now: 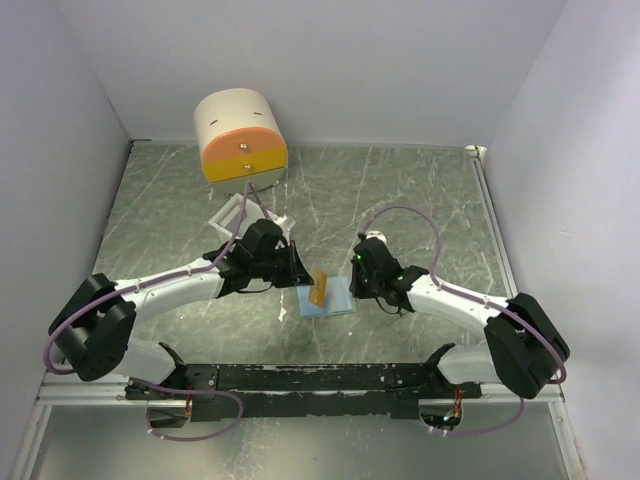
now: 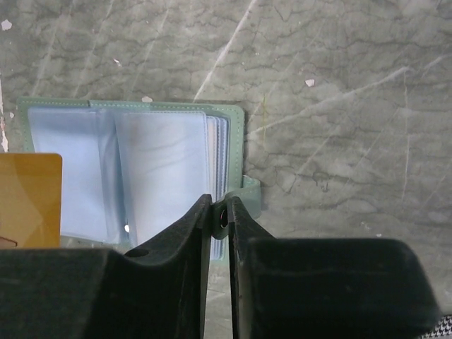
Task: Put the credit cards into the card holder
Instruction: Insert the credit card into the card holder.
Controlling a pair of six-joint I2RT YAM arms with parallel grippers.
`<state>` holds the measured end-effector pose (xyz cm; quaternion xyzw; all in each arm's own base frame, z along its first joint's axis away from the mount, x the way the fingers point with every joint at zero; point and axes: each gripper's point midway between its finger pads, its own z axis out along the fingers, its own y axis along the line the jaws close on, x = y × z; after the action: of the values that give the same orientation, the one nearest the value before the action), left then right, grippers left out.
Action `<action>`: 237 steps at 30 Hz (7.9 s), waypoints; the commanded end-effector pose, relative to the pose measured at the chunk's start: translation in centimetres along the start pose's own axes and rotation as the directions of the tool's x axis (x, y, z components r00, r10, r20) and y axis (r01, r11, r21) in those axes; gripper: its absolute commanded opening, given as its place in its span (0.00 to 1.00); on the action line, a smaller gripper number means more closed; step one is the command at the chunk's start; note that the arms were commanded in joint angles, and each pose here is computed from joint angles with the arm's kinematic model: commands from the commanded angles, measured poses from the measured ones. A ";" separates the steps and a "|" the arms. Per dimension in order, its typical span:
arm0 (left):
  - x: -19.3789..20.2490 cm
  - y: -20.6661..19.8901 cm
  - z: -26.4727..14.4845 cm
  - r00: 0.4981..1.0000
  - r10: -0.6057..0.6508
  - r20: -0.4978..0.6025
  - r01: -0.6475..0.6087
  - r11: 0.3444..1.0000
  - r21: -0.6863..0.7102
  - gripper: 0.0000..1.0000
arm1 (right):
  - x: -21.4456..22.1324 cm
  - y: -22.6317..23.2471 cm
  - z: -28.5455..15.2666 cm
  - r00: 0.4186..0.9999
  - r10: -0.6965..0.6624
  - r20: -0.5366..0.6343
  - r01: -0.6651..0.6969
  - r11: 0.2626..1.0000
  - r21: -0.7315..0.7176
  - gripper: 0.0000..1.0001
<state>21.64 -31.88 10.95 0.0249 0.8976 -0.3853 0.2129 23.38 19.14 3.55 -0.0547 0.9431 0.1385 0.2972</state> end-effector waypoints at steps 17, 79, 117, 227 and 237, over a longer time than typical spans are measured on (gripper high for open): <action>0.6 1.9 2.5 0.998 -0.065 0.019 0.065 0.997 -0.029 0.07 | 2.4 -0.5 -0.9 0.997 0.081 0.013 -0.080 0.995 -0.052 0.00; 3.4 6.1 6.2 0.993 -0.107 -0.043 0.102 0.989 -0.103 0.07 | 3.6 -0.7 -1.8 0.997 0.081 0.008 -0.080 0.993 -0.085 0.00; 2.8 7.3 6.4 1.000 -0.022 -0.001 0.021 0.971 -0.240 0.07 | 3.8 -0.4 -1.8 0.995 0.098 -0.002 -0.097 0.990 -0.101 0.00; 5.5 2.9 7.0 0.997 -0.069 -0.043 0.066 0.995 -0.081 0.13 | 4.8 2.3 -0.9 0.955 0.287 -0.074 -0.296 0.932 -0.208 0.33; 4.5 0.5 6.5 0.999 -0.041 -0.023 0.041 0.999 0.009 0.26 | 4.6 1.8 -1.0 0.972 0.234 -0.034 -0.236 0.948 -0.213 0.31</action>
<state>20.28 -35.36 2.67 -0.0065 0.9165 -0.3553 0.1837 18.98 20.40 2.01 0.0419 0.9273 0.2670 0.2589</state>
